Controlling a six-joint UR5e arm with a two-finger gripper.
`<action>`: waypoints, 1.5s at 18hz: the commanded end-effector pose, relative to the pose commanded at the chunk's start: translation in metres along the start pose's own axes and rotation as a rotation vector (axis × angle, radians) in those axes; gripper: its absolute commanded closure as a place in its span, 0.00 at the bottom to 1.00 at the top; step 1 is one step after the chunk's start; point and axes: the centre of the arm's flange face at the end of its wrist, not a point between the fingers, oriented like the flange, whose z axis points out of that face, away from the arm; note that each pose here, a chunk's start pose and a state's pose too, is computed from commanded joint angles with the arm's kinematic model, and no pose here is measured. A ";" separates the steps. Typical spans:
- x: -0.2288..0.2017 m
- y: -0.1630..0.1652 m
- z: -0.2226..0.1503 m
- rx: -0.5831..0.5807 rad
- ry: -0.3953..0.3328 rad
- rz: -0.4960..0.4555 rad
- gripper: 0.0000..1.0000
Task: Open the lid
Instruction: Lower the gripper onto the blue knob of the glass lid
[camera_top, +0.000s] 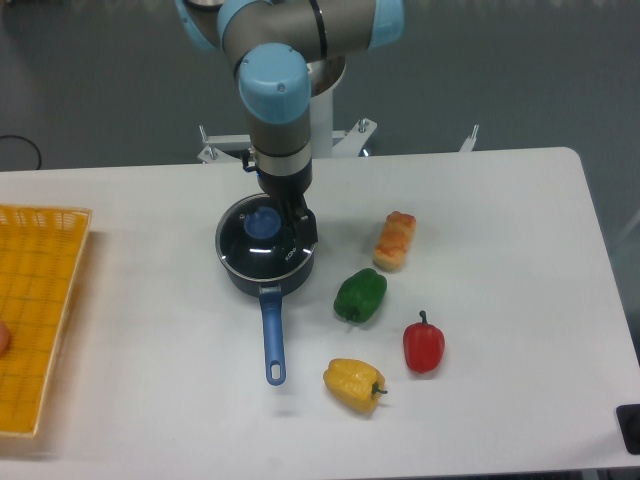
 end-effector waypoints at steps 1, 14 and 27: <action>0.001 0.000 0.001 0.000 0.003 0.000 0.00; 0.022 -0.019 -0.031 0.009 -0.057 -0.060 0.00; 0.031 -0.018 -0.002 -0.048 -0.007 -0.061 0.00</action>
